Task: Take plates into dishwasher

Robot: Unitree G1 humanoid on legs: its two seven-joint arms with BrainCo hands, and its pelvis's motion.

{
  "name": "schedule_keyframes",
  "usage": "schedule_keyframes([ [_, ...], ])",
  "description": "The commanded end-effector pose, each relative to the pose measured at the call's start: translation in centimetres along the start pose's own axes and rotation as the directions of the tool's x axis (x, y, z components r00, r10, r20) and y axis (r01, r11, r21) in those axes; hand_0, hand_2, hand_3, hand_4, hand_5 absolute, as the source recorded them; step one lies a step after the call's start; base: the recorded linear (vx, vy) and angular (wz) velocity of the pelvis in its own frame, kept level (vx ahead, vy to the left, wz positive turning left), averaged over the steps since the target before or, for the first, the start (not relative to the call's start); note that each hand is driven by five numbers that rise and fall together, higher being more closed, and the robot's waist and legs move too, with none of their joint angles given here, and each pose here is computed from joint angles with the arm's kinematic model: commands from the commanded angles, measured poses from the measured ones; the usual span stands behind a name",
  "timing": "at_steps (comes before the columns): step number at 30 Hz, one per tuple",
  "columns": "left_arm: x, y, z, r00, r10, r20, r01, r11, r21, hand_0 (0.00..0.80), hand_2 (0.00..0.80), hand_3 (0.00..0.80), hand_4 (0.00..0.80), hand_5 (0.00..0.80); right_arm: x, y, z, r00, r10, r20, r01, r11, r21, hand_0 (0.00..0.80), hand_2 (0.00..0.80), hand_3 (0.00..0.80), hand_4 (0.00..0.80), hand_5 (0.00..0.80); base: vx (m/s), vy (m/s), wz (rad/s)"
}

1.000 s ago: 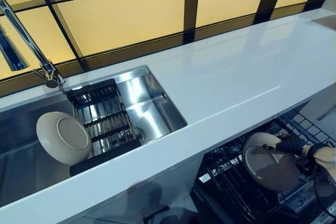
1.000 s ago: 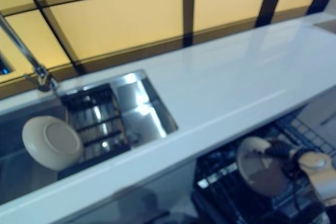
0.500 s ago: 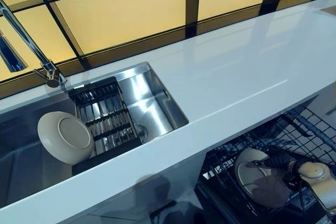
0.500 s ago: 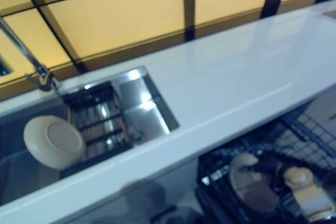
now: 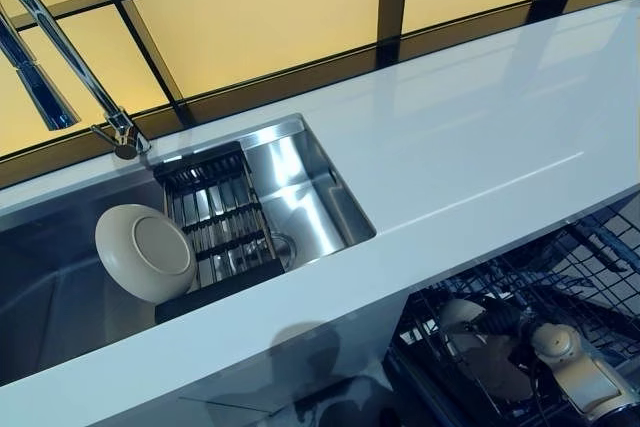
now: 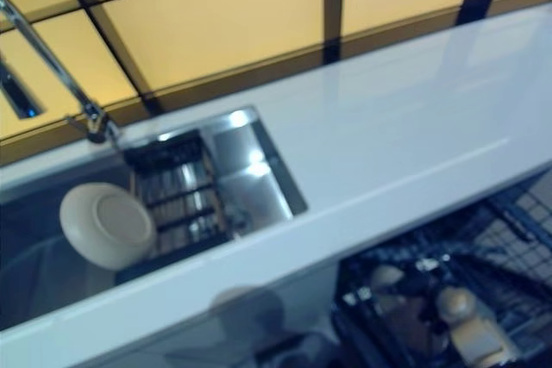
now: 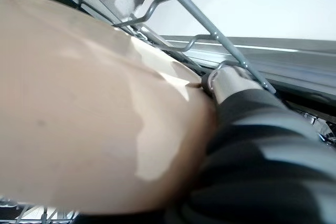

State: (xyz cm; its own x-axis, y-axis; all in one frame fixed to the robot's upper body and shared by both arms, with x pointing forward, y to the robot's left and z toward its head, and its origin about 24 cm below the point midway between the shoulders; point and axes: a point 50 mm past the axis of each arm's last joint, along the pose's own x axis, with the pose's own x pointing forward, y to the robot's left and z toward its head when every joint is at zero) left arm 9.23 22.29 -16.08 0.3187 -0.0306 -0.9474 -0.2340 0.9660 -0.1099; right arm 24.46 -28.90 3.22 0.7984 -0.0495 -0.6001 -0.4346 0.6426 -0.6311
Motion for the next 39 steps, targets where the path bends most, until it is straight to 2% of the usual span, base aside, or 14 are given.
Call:
schedule_keyframes([
  [1,-0.4,1.8,1.2,0.998,0.054,0.025,-0.053,0.998,-0.012,0.000,0.000,0.000,0.000,0.000,1.3,0.8,1.5,0.999,0.008,0.049,-0.006,0.999,-0.034,0.800,0.800,0.800,0.800,0.800,0.001,0.007,0.03],
  [25,-0.3,1.6,1.8,0.998,0.062,0.017,-0.062,0.998,0.005,0.000,0.000,0.000,0.000,0.000,2.3,3.4,-0.5,0.995,0.092,-0.040,-0.091,0.995,0.032,0.800,0.800,0.800,0.800,0.800,0.000,0.000,0.00],
  [26,-0.3,1.7,1.8,0.998,0.063,0.018,-0.063,0.998,0.005,0.000,0.000,0.000,0.000,0.000,2.4,3.3,-0.5,0.996,0.082,-0.042,-0.081,0.996,0.036,0.646,0.646,0.646,0.646,0.646,0.000,0.000,0.00],
  [27,-0.3,1.7,1.7,0.998,0.065,0.017,-0.065,0.998,0.005,0.000,0.000,0.000,0.000,0.000,2.4,3.3,-0.6,0.996,0.074,-0.043,-0.072,0.997,0.040,0.072,0.072,0.072,0.072,0.072,0.000,0.000,0.00],
  [28,-0.3,1.8,1.7,0.998,0.067,0.016,-0.067,0.998,0.006,0.000,0.000,0.000,0.000,0.000,2.4,3.1,-0.6,0.996,0.080,-0.048,-0.077,0.995,0.063,0.000,0.000,0.000,0.000,0.000,0.000,0.000,0.00],
  [39,-0.5,2.4,1.4,0.996,0.085,0.003,-0.085,0.996,-0.006,0.000,0.000,0.000,0.000,0.000,1.4,0.8,-1.0,0.998,-0.004,-0.069,0.011,0.994,0.109,0.000,0.000,0.000,0.000,0.000,0.000,0.000,0.00],
])
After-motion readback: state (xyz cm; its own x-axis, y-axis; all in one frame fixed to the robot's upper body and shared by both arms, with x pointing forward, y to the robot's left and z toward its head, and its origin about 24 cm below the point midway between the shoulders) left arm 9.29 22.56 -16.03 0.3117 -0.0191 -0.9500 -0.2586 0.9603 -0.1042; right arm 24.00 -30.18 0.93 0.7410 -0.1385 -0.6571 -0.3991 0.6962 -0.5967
